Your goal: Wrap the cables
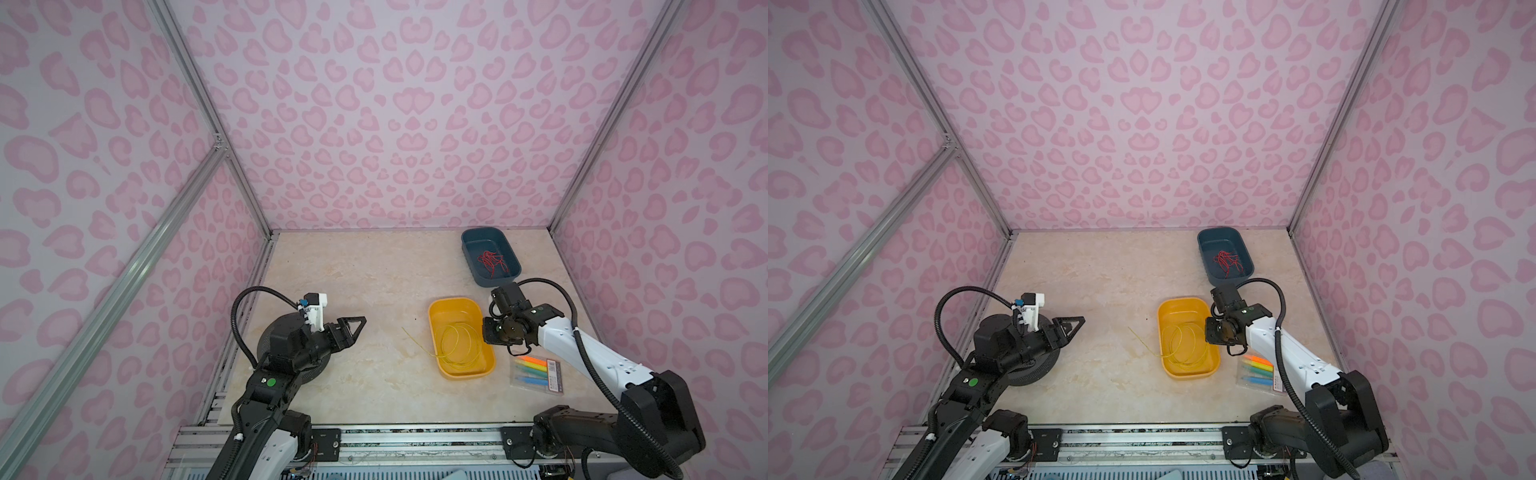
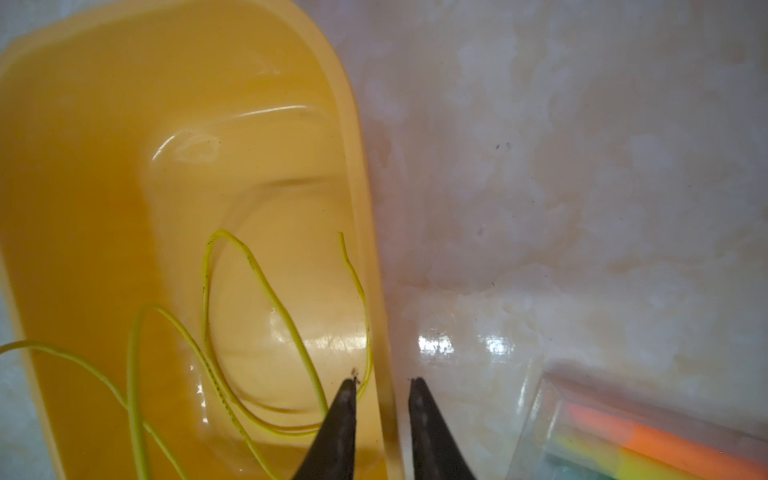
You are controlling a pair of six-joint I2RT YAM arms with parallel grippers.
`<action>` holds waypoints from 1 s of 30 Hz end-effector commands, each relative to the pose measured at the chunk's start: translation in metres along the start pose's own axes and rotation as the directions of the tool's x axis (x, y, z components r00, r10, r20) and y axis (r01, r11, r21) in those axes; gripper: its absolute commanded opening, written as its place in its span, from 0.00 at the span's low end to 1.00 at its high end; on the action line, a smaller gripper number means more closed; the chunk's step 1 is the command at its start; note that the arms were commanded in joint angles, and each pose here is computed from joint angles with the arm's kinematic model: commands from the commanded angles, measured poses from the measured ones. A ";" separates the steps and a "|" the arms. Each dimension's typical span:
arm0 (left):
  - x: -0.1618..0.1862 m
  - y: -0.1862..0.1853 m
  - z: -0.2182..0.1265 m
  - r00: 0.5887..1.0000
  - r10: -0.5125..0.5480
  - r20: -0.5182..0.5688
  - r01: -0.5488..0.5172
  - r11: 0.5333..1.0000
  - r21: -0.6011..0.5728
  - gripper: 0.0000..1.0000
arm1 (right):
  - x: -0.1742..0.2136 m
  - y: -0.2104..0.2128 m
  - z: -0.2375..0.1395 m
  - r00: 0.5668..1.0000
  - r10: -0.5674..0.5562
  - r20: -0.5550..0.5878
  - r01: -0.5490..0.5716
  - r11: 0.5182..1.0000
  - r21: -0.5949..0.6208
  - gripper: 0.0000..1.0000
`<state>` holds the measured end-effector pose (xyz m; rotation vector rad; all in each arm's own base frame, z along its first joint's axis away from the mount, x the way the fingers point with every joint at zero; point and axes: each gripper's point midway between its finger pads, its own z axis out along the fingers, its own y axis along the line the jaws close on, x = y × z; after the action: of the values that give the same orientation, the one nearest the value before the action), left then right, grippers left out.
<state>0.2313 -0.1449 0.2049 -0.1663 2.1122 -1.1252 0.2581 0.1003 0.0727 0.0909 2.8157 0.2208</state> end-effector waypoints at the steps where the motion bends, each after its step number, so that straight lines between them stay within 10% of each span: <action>1: -0.009 -0.011 -0.001 0.999 0.026 0.027 -0.027 0.999 0.027 0.82 | 0.002 -0.004 0.007 1.000 -0.014 -0.009 0.014 1.000 0.019 0.25; 14: -0.009 -0.007 -0.001 0.999 0.032 0.026 -0.032 0.999 0.001 0.83 | -0.014 0.014 0.007 0.999 -0.027 0.035 0.027 1.000 -0.004 0.00; 30: -0.014 -0.010 -0.002 0.999 0.046 0.013 -0.046 0.999 -0.020 0.83 | -0.137 0.071 0.036 0.984 -0.139 0.108 0.148 0.986 -0.075 0.00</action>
<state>0.2391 -0.1455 0.2174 -0.1409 2.1072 -1.0874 0.3779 0.1557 0.0941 -0.0547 2.7139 0.2671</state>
